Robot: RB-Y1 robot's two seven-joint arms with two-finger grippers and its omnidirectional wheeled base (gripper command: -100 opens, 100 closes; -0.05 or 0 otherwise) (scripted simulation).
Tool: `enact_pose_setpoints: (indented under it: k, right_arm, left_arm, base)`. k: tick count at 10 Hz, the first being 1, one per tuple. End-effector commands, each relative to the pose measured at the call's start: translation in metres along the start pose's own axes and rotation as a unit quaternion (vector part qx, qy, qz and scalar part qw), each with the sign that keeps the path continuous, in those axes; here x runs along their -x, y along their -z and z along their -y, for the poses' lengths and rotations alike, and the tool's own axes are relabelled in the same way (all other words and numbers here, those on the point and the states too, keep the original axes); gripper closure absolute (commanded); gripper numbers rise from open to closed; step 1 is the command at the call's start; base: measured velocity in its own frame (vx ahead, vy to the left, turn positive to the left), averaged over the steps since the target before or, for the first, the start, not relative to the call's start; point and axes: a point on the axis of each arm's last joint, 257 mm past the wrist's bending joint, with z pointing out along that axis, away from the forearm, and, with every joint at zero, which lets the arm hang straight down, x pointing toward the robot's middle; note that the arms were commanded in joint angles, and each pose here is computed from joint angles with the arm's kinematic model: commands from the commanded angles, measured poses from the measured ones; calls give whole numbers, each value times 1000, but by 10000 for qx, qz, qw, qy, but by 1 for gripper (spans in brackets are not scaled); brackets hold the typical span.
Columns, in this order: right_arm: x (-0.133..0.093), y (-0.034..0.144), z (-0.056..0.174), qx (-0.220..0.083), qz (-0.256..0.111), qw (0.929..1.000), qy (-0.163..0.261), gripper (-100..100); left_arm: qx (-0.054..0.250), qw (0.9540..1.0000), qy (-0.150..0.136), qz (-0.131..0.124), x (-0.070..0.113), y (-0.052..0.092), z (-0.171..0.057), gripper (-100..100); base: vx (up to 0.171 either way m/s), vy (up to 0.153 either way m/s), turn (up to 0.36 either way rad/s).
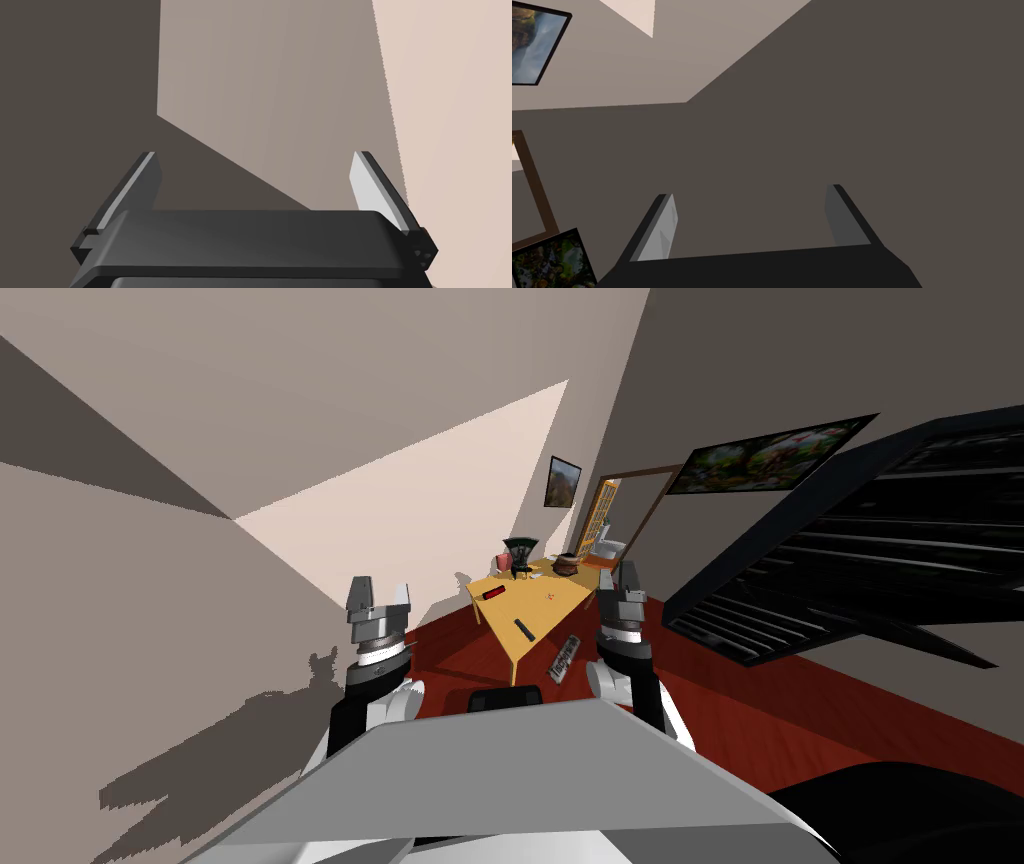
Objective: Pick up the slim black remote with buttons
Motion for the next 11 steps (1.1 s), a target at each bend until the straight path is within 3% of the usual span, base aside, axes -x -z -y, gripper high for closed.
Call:
enact_pose_setpoints:
  k: [1,6,9,10,11]
  right_arm:
    - [-6,1,2,4,-170,9999,25,-100]
    - [-38,17,26,-220,-977,9949,120,-100]
    - [-62,43,58,-589,-1561,9858,179,-100]
    - [-63,44,57,-576,-1611,9851,193,-100]
    - [-72,57,70,-731,-1847,9798,221,-100]
  left_arm:
    - [0,10000,0,0,0,0,0,0]
    - [0,10000,1,0,0,0,0,0]
    - [-1,10000,2,1,0,0,0,0]
    - [0,10000,2,1,0,0,0,0]
    - [0,10000,1,1,0,0,0,0]
  base:
    - [-55,7,18]
    - [-77,66,66]
    - [-58,164,103]
    - [-1,127,47]
    - [-4,135,101]
